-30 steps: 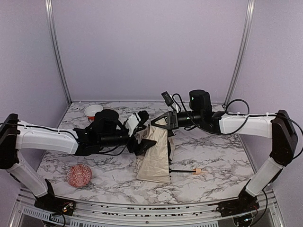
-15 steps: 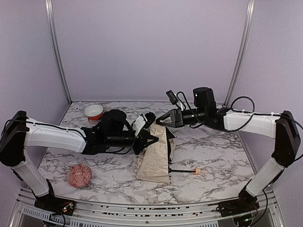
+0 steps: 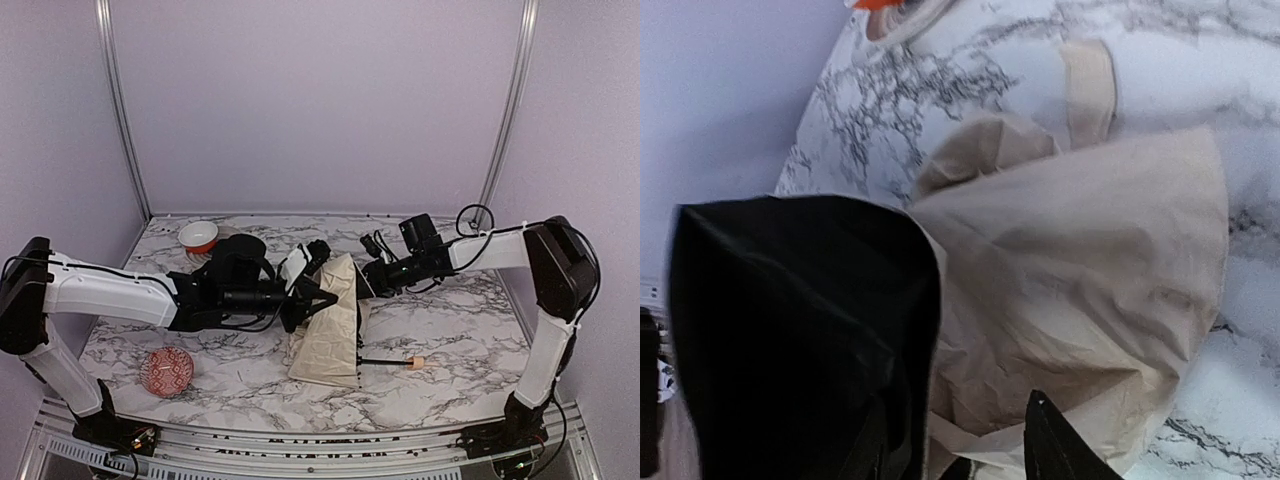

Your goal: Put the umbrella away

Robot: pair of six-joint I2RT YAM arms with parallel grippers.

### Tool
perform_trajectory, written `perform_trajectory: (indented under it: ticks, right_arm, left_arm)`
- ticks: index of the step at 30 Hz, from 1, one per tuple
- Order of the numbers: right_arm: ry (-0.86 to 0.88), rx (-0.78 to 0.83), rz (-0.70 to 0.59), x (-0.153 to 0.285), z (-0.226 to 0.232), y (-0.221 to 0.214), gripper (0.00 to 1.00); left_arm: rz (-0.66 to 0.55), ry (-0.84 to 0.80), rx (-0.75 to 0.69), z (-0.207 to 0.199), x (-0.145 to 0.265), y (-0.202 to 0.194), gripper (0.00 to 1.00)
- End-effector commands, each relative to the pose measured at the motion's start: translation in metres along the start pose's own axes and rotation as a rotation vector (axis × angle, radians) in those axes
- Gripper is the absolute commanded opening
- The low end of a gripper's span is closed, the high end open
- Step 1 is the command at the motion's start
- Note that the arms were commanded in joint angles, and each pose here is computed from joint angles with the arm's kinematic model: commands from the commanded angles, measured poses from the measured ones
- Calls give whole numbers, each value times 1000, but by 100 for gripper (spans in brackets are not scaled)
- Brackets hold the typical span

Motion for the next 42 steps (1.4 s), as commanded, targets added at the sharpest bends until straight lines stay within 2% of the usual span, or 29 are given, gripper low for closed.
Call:
perform_trajectory:
  ticks: [1,5,7,10,13,17,23,30,33,37,40,42]
  right_arm:
    - [-28,40,197,-38,-5,-33,40]
    - [19,45,388,-73,-2,-76,28]
    - [46,25,437,-82,-3,-92,19]
    - [57,25,487,-89,-2,-108,12]
    - [70,10,509,-90,-4,-116,10]
    - [61,9,513,-91,-9,-117,8]
    - [64,-4,473,-87,-10,-110,6]
    - [-5,-37,332,-51,-17,-88,7]
    - [-88,-53,267,-28,-27,-78,9]
    - [-242,7,197,-5,-31,-63,11]
    - [-188,34,156,-1,-12,-55,15]
    - [-101,53,135,-6,7,-52,25]
  left_arm:
    - [-78,21,-16,1,8,29,0]
    - [-83,75,-17,10,4,35,0]
    - [-77,129,-10,19,2,35,0]
    - [-53,226,31,36,-1,29,0]
    - [18,289,86,55,-9,5,0]
    - [172,340,128,65,-20,-49,0]
    - [311,362,170,62,-28,-109,0]
    - [410,339,212,55,-36,-152,0]
    - [433,325,231,51,-37,-164,0]
    - [435,299,245,47,-40,-167,0]
    - [423,285,244,47,-43,-163,0]
    - [421,285,243,47,-45,-162,0]
Point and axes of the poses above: each gripper's point midway between its finger pads, its own x axis back along the fingers, its own z axis along the line the jaws close on, y = z × x, the point moved 4 cm from there along x, back along the fingers, and after that the axes turned 10 degrees about -x, right-handed, at the moved point
